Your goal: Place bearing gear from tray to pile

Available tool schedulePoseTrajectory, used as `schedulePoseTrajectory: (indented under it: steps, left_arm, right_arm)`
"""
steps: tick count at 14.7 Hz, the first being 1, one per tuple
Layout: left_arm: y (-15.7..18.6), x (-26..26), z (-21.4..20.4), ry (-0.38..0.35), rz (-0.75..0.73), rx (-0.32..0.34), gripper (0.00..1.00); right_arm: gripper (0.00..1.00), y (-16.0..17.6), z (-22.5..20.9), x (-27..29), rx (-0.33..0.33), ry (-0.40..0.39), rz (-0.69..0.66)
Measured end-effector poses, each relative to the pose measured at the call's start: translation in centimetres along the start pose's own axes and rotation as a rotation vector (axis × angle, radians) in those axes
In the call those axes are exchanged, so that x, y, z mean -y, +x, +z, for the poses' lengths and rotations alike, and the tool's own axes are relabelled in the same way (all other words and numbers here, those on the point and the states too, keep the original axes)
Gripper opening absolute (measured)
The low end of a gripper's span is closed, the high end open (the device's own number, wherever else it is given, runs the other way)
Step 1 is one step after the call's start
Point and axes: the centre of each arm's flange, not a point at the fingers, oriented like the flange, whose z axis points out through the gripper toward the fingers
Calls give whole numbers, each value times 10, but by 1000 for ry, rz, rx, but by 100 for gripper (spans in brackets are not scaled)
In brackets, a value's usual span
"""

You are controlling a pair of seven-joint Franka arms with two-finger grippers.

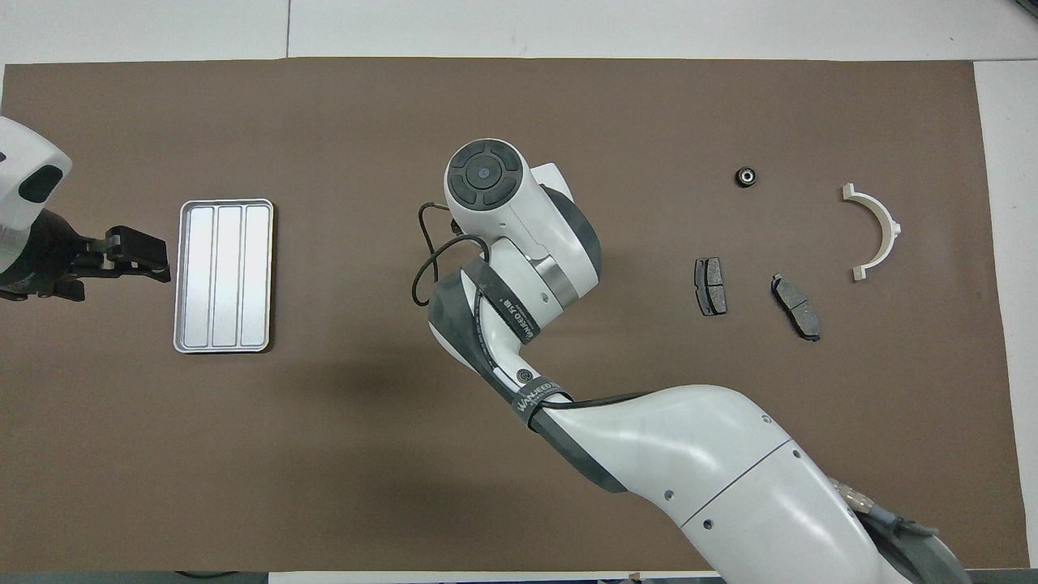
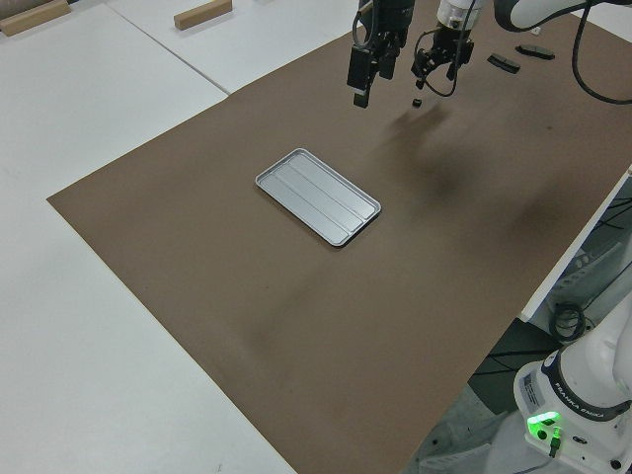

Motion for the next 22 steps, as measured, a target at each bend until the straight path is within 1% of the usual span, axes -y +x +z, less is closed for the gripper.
schedulePoseTrajectory:
  steps: [6, 10, 13, 14, 15, 16, 17, 18, 20, 21, 22]
  left_arm:
    - [0, 0, -1, 0, 1, -1, 100]
    - [0, 0, -1, 0, 1, -1, 100]
    - [0, 0, -1, 0, 2, -1, 100]
    - [0, 0, -1, 0, 2, -1, 100]
    - [0, 0, -1, 0, 2, -1, 100]
    - [0, 0, -1, 0, 2, -1, 100]
    - [0, 0, -1, 0, 2, -1, 100]
    - [0, 0, -1, 0, 2, -1, 100]
    - [0, 0, -1, 0, 2, -1, 100]
    - [0, 0, -1, 0, 2, -1, 100]
    - [0, 0, -1, 0, 2, -1, 100]
  right_arm:
    - [100, 1, 18, 19, -6, 14, -5]
    - [100, -2, 38, 21, -4, -11, -15]
    - [100, -2, 40, 22, -7, -14, -17]
    - [97, -1, 39, 21, -9, -13, -16]
    - [94, 0, 38, 21, -10, -12, -15]
    - [84, 0, 36, 22, -11, -9, -15]
    - [81, 1, 35, 22, -13, -7, -15]
    - [80, 1, 35, 22, -13, -8, -14]
    - [59, 2, 31, 23, -17, 0, -14]
    - [51, 2, 31, 23, -18, 1, -14]
    - [51, 2, 31, 23, -18, 1, -14]
